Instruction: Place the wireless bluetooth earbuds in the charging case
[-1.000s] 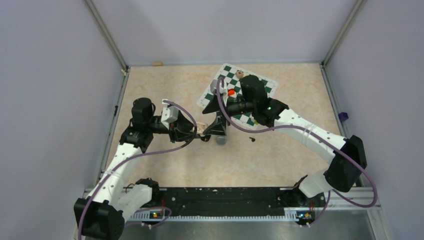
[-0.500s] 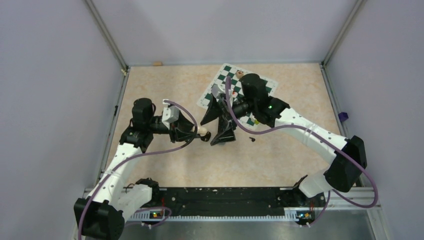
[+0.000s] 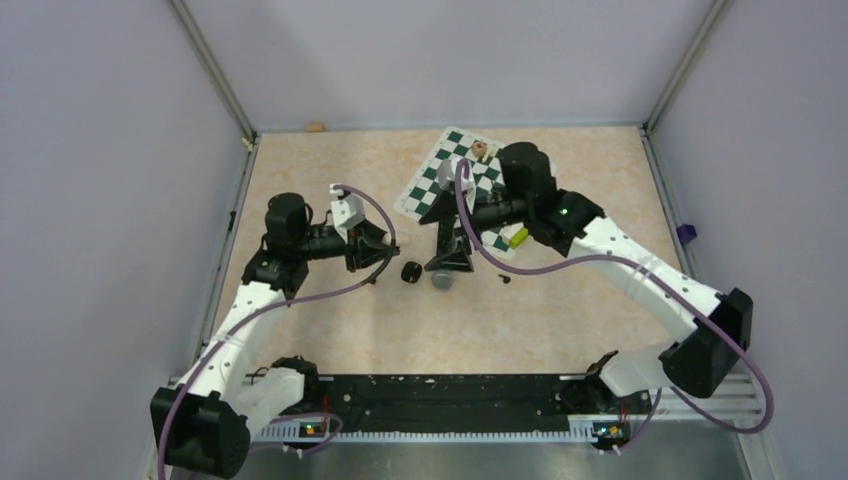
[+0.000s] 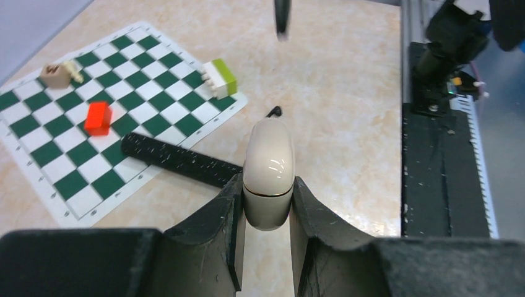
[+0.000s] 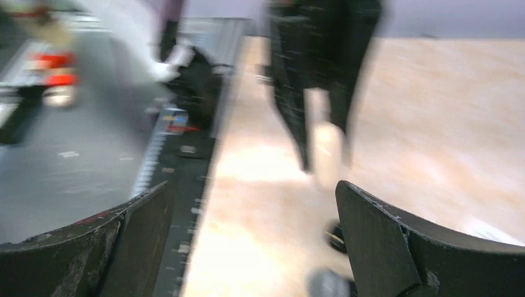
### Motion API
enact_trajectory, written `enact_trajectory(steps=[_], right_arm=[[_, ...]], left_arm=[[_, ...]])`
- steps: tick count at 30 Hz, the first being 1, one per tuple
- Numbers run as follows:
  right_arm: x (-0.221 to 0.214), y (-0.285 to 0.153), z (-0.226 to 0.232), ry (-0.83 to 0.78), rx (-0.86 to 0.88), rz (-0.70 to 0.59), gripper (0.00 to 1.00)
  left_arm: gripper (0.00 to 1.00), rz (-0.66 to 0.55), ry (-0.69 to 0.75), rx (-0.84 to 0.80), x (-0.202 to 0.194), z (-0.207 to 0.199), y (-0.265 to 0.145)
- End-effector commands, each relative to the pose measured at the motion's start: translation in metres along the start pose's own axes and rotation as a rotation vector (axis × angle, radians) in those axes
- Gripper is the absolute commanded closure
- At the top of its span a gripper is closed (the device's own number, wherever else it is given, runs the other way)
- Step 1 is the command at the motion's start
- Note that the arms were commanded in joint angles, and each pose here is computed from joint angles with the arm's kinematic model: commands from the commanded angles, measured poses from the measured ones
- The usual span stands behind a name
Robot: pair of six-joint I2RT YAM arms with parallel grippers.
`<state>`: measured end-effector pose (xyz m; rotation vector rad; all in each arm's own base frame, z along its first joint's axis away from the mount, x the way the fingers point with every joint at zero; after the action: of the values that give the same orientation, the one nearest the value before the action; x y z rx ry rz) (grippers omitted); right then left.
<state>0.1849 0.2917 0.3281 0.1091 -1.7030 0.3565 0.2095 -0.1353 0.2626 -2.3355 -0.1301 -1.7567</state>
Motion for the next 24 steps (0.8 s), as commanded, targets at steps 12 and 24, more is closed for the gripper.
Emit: enact_trajectory(steps=[12,24], right_arm=[[-0.032,-0.14,-0.002,-0.293,-1.081,0.379,0.01],[-0.089,-0.134,-0.017,-0.235,-1.119,0.448,0.02]], left_arm=[[1.0,0.195,-0.246,0.01,-0.015,0.049,0.035],[1.0,0.341,-0.763,0.308,-0.069,0.166,0.069]])
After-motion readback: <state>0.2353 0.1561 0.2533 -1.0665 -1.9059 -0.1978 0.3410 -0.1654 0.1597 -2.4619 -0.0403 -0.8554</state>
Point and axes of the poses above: each gripper's point midway between its finger pads, its own y axis out along the fingers, its own z axis along the line the jaws close on, x = y × z, the point moved 7 cm from there along -y, back along the fingers, and after that the axes turned 14 degrees about -y, right-handed, at the moved point
